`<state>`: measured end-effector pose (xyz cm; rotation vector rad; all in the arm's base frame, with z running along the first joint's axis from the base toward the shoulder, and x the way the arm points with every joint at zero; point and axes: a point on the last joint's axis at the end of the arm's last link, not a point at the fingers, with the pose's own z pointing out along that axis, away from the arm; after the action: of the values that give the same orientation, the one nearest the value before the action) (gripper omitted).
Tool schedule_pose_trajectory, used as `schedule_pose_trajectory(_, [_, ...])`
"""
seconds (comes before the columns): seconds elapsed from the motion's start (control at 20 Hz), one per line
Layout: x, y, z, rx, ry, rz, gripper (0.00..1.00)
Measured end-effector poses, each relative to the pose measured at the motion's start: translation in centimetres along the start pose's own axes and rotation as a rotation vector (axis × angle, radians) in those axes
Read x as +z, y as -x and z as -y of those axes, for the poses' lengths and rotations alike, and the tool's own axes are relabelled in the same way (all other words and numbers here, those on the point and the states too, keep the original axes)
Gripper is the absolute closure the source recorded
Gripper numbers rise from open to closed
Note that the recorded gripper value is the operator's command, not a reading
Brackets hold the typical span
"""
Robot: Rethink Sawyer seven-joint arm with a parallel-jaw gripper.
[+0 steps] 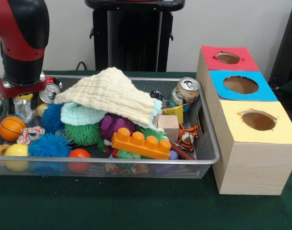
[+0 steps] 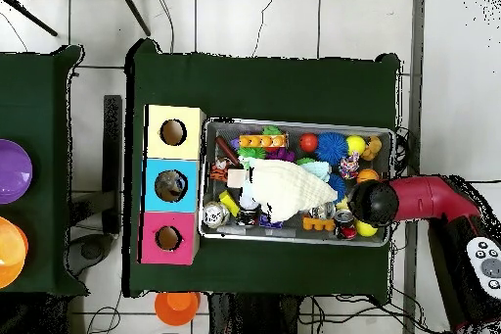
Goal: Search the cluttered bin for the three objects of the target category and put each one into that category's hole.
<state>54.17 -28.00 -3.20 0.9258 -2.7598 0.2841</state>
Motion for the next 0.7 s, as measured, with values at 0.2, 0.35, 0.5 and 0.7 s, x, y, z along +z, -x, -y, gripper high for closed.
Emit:
schedule_pose_trajectory(0.2, [-0.5,-0.2,0.5,0.002,-0.013,-0.002,0.0])
schedule_pose_trajectory(0.35, [-0.9,-0.5,0.9,0.006,-0.022,-0.005,0.0])
schedule_pose_trajectory(0.5, [-1.4,-1.3,1.6,0.016,-0.037,-0.015,0.0])
schedule_pose_trajectory(0.7, [-1.7,-1.1,1.6,0.013,-0.043,-0.016,0.0])
